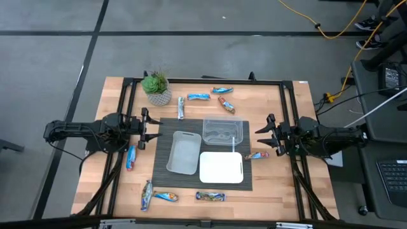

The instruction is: Pick and place Granola Bars by type

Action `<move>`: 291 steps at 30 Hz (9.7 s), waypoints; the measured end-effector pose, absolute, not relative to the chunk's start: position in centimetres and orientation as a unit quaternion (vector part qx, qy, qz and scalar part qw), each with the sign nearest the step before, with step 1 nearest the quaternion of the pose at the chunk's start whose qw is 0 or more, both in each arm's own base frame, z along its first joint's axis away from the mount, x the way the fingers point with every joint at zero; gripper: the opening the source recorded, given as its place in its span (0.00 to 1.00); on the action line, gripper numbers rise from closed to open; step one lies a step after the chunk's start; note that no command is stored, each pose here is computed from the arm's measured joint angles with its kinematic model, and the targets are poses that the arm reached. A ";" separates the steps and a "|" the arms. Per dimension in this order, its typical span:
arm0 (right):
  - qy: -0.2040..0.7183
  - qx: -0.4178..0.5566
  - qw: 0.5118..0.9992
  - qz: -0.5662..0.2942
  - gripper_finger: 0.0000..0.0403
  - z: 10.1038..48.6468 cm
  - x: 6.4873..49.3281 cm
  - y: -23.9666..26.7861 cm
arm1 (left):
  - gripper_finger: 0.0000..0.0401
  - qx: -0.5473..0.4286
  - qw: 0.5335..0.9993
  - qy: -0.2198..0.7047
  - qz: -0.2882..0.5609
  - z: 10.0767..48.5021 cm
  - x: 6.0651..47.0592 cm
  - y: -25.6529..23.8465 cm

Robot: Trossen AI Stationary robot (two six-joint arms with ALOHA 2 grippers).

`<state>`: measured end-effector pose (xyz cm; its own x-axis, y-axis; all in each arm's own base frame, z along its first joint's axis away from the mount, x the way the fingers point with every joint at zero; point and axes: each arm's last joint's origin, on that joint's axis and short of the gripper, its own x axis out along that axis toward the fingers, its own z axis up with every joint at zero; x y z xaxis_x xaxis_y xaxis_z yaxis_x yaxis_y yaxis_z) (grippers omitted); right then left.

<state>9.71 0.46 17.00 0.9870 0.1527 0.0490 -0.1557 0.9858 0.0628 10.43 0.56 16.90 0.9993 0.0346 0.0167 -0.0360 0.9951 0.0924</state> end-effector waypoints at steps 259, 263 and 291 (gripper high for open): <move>0.334 0.034 0.933 -0.127 0.06 34.3 17.1 5.4 | 0.55 0.049 0.979 0.036 0.197 16.2 10.2 1.6; 0.329 0.022 0.932 -0.154 0.07 34.4 17.5 4.4 | 0.55 0.049 0.978 0.036 0.197 16.2 10.2 1.6; 0.330 -0.015 0.934 -0.138 0.06 39.3 27.7 -3.8 | 0.55 0.049 0.979 0.036 0.197 16.2 10.2 1.6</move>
